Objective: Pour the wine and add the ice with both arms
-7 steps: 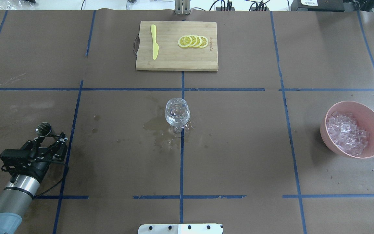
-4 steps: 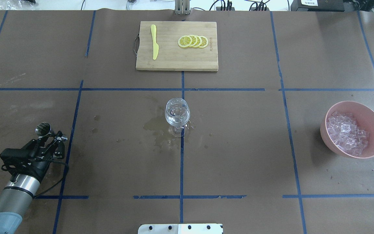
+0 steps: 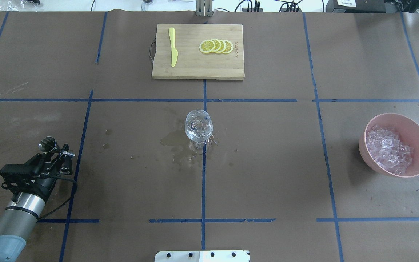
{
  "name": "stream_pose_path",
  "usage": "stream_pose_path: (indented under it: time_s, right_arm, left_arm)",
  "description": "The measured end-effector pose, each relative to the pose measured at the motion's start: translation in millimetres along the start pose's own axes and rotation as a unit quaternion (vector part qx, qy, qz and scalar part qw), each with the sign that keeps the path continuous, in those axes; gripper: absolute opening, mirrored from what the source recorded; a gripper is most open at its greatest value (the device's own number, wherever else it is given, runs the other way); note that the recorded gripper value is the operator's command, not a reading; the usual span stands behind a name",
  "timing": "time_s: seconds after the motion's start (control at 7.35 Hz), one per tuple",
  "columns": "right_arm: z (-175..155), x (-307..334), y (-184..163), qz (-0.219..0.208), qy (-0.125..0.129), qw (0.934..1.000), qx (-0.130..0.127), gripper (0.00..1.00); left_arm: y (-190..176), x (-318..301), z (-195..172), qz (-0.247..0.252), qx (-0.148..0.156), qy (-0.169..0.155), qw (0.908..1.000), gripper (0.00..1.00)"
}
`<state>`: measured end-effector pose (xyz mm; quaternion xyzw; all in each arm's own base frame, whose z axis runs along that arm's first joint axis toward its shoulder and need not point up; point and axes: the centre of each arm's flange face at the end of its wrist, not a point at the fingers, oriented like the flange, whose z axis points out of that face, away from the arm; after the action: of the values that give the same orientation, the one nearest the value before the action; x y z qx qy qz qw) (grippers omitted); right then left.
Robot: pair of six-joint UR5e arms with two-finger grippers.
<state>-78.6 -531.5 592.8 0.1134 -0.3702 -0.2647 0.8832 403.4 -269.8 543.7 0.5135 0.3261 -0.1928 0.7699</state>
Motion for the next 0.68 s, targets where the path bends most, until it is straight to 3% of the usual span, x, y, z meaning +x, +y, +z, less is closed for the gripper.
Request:
stream_pose_path:
  time_s: [0.14,0.68]
  right_arm:
    - [-0.2,0.0,-0.2,0.0,0.0,1.0,0.0,1.0]
    - [-3.1,-1.9,-3.6,-0.002,0.001,1.0,0.003,1.0]
  left_arm:
    - [0.1,0.1,0.3,0.002,0.0,0.0,1.0,0.0]
    - [-26.7,2.2,13.4,0.006,0.022,-0.009,0.9997,0.0]
